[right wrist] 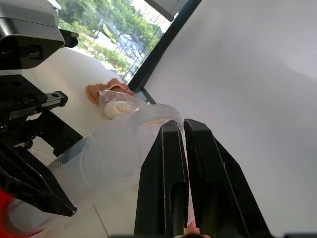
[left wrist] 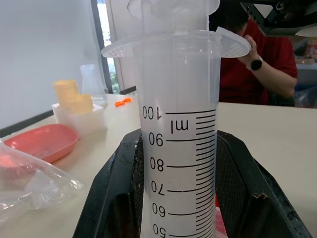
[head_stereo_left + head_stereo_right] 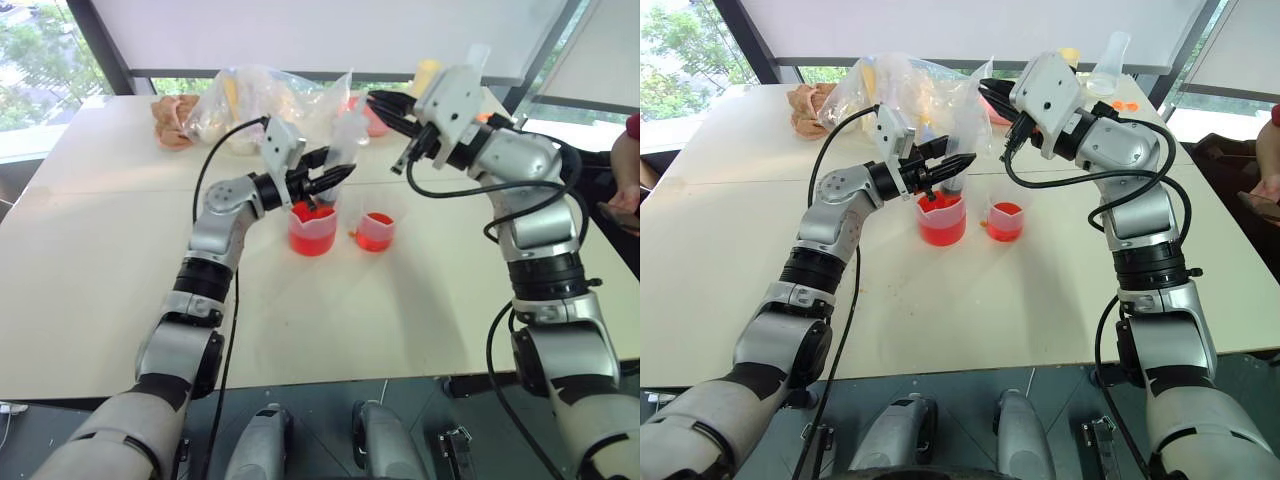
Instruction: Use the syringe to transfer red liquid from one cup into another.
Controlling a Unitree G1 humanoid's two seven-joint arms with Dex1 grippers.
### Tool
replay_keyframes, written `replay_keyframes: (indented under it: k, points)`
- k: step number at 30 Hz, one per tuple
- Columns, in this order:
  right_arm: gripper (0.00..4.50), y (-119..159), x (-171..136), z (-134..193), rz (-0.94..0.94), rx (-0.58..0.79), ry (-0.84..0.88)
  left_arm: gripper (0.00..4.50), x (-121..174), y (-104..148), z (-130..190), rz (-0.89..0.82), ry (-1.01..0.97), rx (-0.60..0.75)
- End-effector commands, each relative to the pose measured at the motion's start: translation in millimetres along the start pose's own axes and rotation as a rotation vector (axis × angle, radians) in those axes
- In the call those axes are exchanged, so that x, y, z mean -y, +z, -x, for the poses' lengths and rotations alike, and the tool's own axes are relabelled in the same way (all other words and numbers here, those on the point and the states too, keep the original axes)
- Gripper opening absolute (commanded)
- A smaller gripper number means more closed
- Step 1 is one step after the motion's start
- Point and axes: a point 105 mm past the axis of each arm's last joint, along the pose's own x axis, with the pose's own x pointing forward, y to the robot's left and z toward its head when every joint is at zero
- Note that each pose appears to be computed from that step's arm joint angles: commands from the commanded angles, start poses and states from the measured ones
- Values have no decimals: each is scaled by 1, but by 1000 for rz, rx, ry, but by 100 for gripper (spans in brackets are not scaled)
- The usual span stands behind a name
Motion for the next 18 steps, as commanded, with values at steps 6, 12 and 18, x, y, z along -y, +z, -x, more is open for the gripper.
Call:
replay_keyframes:
  k: [6,12,18]
  points:
    - [5,49,69,23,123,130,-265,142,6,-27,9,47,-20,-90]
    - [5,49,65,22,110,128,-242,142,7,-25,9,56,-27,-79]
    - [32,47,57,19,68,126,-208,142,1,-17,9,63,7,-51]
